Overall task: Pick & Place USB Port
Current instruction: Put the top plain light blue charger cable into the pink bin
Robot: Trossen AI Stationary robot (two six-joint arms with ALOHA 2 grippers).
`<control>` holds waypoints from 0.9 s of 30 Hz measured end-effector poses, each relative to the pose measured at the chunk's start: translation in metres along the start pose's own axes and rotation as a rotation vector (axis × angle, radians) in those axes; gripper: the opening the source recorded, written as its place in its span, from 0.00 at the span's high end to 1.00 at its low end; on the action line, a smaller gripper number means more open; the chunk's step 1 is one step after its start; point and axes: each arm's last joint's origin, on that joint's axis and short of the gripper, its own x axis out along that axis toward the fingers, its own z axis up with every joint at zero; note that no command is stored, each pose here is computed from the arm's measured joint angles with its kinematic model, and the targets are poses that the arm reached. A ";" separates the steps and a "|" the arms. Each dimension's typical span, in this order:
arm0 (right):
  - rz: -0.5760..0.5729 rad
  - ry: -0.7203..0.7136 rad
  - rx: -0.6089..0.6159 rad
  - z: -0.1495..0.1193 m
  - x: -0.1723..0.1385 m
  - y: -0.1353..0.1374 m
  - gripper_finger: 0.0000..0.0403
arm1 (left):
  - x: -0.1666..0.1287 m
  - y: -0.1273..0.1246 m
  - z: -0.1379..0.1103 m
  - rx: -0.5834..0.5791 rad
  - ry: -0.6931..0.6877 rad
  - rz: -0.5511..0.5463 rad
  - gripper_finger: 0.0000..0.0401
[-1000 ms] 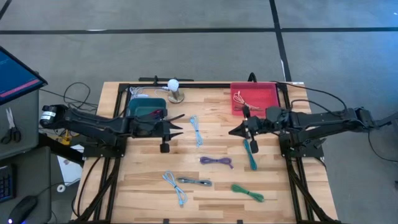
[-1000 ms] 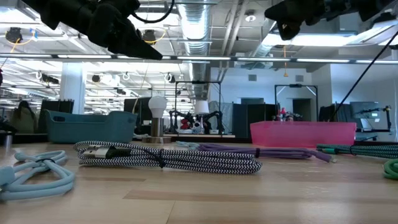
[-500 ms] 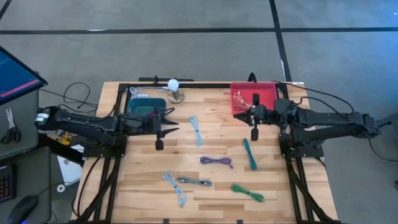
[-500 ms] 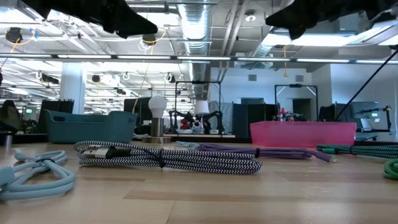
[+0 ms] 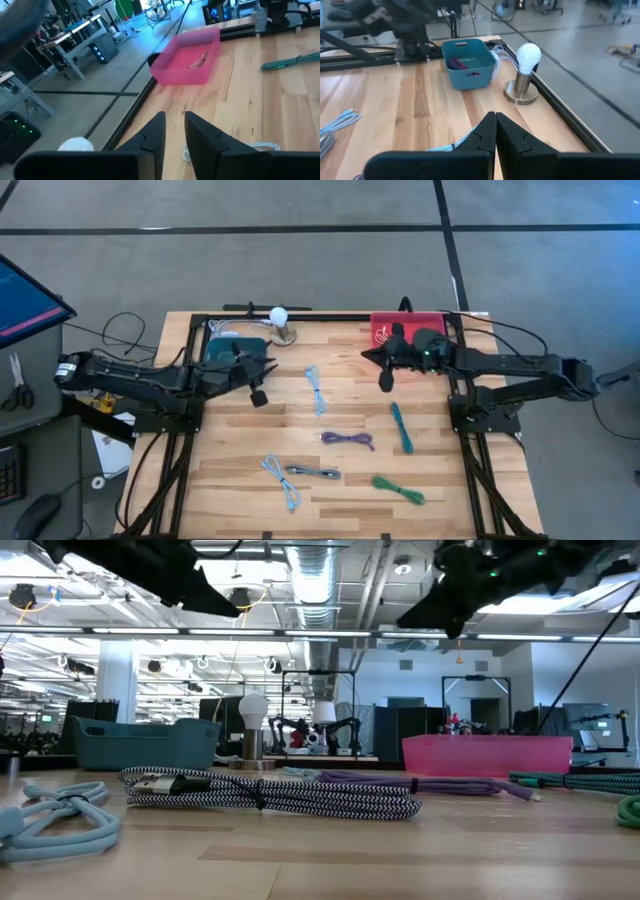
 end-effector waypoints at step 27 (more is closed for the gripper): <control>-0.005 0.701 0.457 -0.010 0.131 0.024 0.72 | -0.021 0.009 0.002 -0.045 -0.056 -0.140 0.97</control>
